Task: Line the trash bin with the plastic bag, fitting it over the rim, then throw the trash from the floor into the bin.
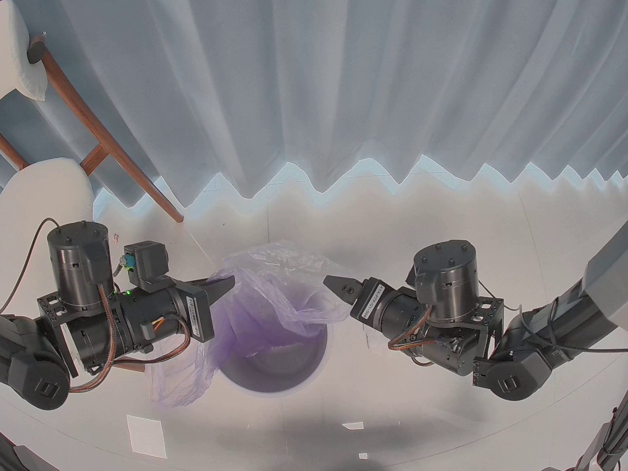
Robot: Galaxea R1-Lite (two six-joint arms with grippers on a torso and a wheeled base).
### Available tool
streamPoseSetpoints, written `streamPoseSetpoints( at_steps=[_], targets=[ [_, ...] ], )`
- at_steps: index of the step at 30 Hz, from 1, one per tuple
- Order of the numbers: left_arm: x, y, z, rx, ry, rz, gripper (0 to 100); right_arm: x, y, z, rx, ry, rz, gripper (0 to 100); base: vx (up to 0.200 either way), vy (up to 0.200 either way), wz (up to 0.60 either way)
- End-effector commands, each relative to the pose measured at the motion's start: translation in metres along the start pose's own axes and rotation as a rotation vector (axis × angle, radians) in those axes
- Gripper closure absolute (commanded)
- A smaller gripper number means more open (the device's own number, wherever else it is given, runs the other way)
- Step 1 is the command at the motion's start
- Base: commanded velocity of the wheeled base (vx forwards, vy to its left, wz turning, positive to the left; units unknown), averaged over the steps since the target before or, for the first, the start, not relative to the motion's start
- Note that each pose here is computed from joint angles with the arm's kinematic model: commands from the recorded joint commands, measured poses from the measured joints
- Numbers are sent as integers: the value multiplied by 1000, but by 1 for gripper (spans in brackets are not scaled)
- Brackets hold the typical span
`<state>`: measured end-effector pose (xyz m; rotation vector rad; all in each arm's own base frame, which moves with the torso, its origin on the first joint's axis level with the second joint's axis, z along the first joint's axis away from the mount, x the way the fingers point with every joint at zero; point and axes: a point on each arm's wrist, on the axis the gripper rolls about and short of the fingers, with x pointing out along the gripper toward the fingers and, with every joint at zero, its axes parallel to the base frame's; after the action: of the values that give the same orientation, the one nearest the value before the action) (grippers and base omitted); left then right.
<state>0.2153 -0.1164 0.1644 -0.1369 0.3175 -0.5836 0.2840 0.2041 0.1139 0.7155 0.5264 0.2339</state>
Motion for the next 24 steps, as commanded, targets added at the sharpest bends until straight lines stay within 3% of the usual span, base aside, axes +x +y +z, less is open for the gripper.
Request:
streamPoseSetpoints(
  at_steps=[1,10,11,20,24],
  targets=[
    [-1,-1,0,1,-8,-5,100,14,-2,-6,-5,9,-15,0,0,0,0],
    [-1,-2,2,1,-23,-8,100,23,2,-16,-19,26,-8,0,0,0,0],
    [-3,-2,3,2,-30,-10,100,25,4,-16,-19,23,-6,100,0,0,0],
    [-6,-4,6,9,-45,-22,100,34,-1,-20,-19,24,-19,100,0,0,0],
    [-12,-13,-2,17,-24,-57,100,21,18,2,-40,-37,37,100,0,0,0]
  ],
)
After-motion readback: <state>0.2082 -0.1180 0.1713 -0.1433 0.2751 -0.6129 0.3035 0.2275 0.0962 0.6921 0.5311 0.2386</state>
